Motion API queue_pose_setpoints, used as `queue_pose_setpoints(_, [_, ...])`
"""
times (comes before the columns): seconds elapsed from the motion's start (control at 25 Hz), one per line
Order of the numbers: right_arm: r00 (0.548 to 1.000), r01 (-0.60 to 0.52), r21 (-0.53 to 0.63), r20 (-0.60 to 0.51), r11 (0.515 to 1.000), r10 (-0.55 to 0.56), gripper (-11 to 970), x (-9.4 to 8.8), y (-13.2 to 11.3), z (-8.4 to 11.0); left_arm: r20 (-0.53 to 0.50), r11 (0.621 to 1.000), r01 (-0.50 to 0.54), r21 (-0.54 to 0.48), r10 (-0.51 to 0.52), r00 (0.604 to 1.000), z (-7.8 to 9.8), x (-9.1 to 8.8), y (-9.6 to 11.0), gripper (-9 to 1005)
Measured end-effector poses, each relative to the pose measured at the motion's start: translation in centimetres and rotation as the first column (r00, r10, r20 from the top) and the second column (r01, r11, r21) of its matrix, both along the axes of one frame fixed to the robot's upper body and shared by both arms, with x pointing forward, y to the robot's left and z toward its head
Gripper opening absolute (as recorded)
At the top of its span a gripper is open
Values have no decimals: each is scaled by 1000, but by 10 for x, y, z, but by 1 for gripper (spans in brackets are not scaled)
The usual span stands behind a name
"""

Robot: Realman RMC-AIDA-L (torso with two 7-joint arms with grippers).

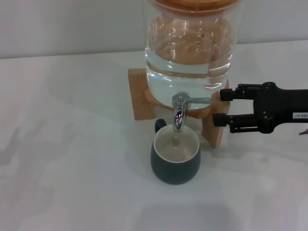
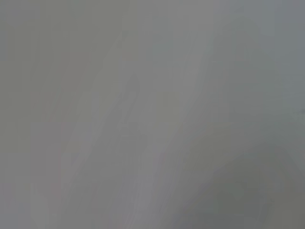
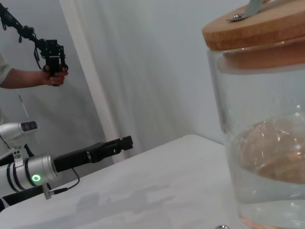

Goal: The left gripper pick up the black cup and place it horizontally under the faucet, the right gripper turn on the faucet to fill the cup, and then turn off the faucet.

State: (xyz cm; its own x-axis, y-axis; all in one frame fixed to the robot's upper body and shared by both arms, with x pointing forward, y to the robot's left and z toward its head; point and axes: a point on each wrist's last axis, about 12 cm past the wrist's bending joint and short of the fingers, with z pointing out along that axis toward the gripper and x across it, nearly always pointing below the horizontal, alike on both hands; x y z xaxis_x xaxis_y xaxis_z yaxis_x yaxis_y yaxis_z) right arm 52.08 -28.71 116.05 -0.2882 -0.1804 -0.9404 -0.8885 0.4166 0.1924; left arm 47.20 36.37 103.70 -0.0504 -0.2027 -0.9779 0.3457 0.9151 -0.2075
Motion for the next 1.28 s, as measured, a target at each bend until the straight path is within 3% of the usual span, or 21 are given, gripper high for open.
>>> queue_pose_setpoints(1.28, [994,-108,-6,-9,994,108,780,2,32,1,-9,1000,5,-5,-5,1000,-2,1,-3,652])
